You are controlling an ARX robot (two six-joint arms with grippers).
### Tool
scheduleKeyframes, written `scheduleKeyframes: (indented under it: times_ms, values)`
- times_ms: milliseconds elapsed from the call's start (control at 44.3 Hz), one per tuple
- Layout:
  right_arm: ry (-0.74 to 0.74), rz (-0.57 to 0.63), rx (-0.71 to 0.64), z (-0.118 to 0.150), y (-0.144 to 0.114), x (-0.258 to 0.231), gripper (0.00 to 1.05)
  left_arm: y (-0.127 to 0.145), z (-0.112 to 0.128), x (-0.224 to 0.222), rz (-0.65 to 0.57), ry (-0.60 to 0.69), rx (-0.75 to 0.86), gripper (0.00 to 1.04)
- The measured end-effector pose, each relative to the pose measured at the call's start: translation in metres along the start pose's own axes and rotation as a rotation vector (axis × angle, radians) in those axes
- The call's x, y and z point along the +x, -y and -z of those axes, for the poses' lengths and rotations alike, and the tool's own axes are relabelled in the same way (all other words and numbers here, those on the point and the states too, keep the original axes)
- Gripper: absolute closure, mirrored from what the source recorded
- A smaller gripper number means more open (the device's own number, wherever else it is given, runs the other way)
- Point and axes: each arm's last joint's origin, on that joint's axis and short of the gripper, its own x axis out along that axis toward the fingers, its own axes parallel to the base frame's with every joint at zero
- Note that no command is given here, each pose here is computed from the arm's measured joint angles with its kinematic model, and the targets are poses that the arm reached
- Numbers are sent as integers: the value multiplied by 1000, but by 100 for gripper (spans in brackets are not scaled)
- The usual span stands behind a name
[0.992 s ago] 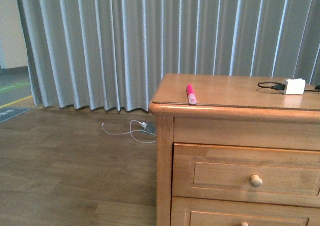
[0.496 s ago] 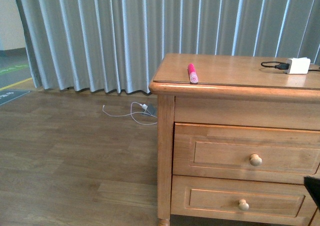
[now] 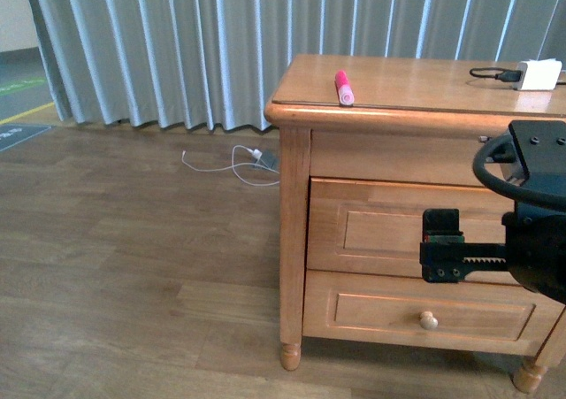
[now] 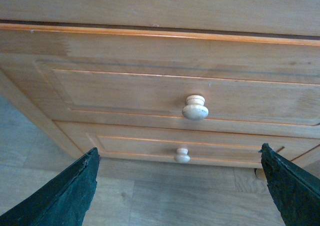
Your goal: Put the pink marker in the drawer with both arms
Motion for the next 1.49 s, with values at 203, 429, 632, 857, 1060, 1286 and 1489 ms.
scheduleKeyframes:
  times_ms: [203, 429, 632, 857, 1060, 1286, 1489]
  values:
    - [-7, 40, 1, 10, -2, 41, 9, 0, 0, 0, 0, 0, 0, 6]
    - [-7, 64, 6, 17, -5, 66, 9, 0, 0, 0, 0, 0, 0, 6]
    - [12, 84, 22, 15, -5, 84, 9, 0, 0, 0, 0, 0, 0, 6]
    - [20, 90, 28, 14, -4, 91, 9, 0, 0, 0, 0, 0, 0, 6]
    - [18, 93, 29, 17, -3, 94, 9, 0, 0, 0, 0, 0, 0, 6]
    - [16, 94, 33, 18, -3, 94, 9, 0, 0, 0, 0, 0, 0, 6]
    - [5, 91, 28, 20, -3, 95, 9, 0, 0, 0, 0, 0, 0, 6]
